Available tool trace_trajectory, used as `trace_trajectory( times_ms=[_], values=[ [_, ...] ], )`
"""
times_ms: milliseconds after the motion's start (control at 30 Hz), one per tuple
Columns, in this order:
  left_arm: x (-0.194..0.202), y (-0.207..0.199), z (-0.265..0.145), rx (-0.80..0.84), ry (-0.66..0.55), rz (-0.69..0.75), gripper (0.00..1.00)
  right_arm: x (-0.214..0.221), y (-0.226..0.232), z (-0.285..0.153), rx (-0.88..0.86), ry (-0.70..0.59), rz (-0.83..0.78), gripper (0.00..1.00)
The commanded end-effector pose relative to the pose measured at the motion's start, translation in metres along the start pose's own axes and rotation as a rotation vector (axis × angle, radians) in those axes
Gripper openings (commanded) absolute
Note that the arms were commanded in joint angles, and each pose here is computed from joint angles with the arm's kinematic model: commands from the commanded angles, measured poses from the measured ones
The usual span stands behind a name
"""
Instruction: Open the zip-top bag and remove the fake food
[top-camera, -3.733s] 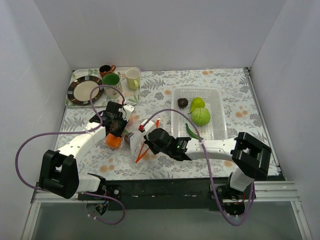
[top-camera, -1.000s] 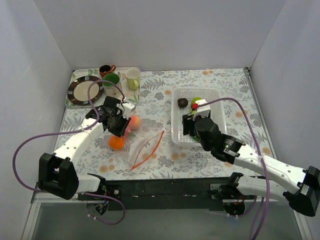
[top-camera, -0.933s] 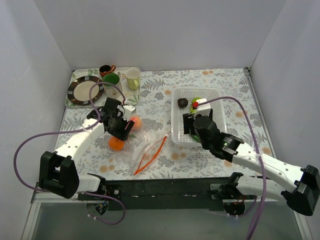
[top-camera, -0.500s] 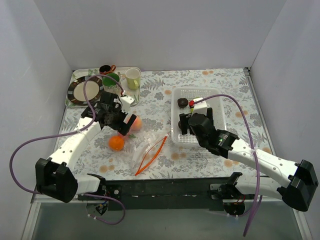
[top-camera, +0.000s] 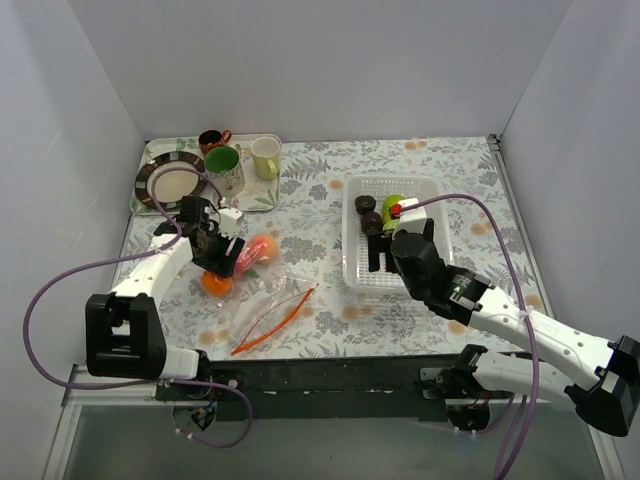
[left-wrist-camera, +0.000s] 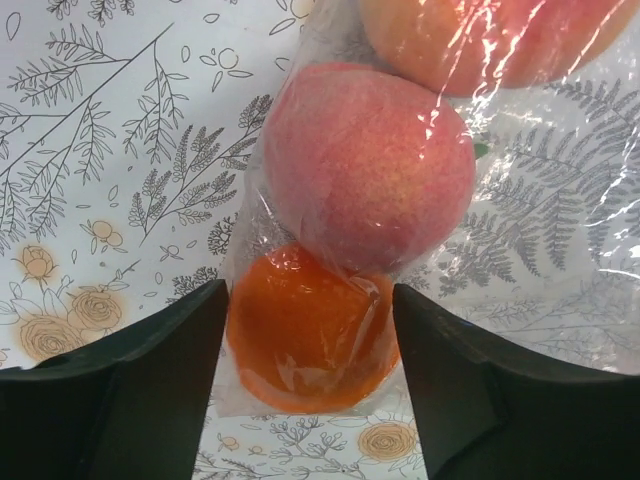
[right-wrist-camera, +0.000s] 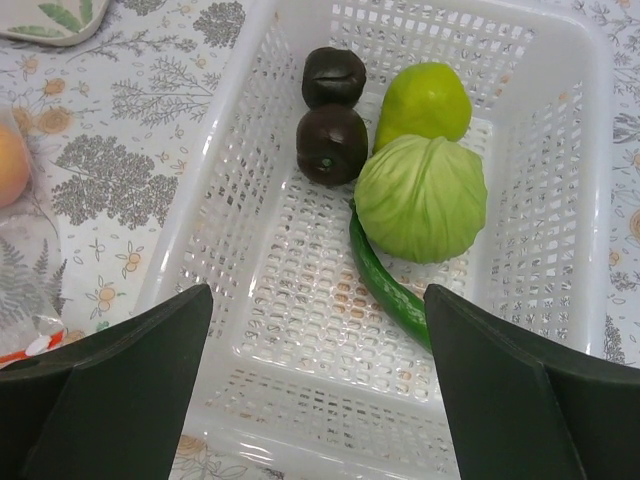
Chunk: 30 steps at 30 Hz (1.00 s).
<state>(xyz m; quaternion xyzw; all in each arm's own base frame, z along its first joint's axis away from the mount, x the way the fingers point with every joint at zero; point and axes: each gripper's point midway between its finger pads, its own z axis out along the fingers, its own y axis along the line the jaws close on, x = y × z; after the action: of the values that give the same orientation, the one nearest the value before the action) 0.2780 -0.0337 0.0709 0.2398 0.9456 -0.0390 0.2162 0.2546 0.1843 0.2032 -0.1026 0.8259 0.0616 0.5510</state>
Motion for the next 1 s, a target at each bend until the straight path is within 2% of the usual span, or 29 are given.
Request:
trace_trajectory(
  times_ms=[0,67,100,233,400,567,700,833,967],
  values=[
    [-0.009,-0.008,0.000,0.077,-0.050,-0.002,0.62,0.007,-0.001,-0.003,-0.012,0.001,0.032,0.95],
    [-0.009,-0.021,0.002,0.153,-0.056,-0.031,0.53,0.010,0.000,-0.002,-0.015,0.006,0.036,0.95],
    [-0.008,-0.026,0.006,0.180,-0.045,-0.038,0.36,0.011,0.002,-0.001,-0.023,0.011,0.040,0.95],
    [-0.003,-0.040,0.010,0.266,-0.002,-0.071,0.00,0.016,0.004,-0.001,-0.037,0.023,0.044,0.94],
    [-0.008,-0.035,0.001,0.245,-0.003,-0.068,0.00,0.013,0.015,-0.004,-0.103,0.012,0.049,0.93],
    [-0.039,-0.027,-0.035,0.209,-0.060,-0.083,0.00,0.010,0.044,-0.012,-0.274,-0.030,0.030,0.94],
    [-0.059,-0.028,-0.066,0.209,-0.087,-0.120,0.00,0.014,0.062,-0.014,-0.327,-0.036,-0.017,0.95],
    [-0.058,-0.042,-0.082,0.258,-0.095,-0.141,0.00,0.021,0.069,-0.011,-0.331,-0.017,-0.052,0.95],
    [-0.031,-0.041,-0.060,0.217,-0.047,-0.144,0.00,0.024,0.076,-0.009,-0.342,-0.006,-0.064,0.95]
  ],
)
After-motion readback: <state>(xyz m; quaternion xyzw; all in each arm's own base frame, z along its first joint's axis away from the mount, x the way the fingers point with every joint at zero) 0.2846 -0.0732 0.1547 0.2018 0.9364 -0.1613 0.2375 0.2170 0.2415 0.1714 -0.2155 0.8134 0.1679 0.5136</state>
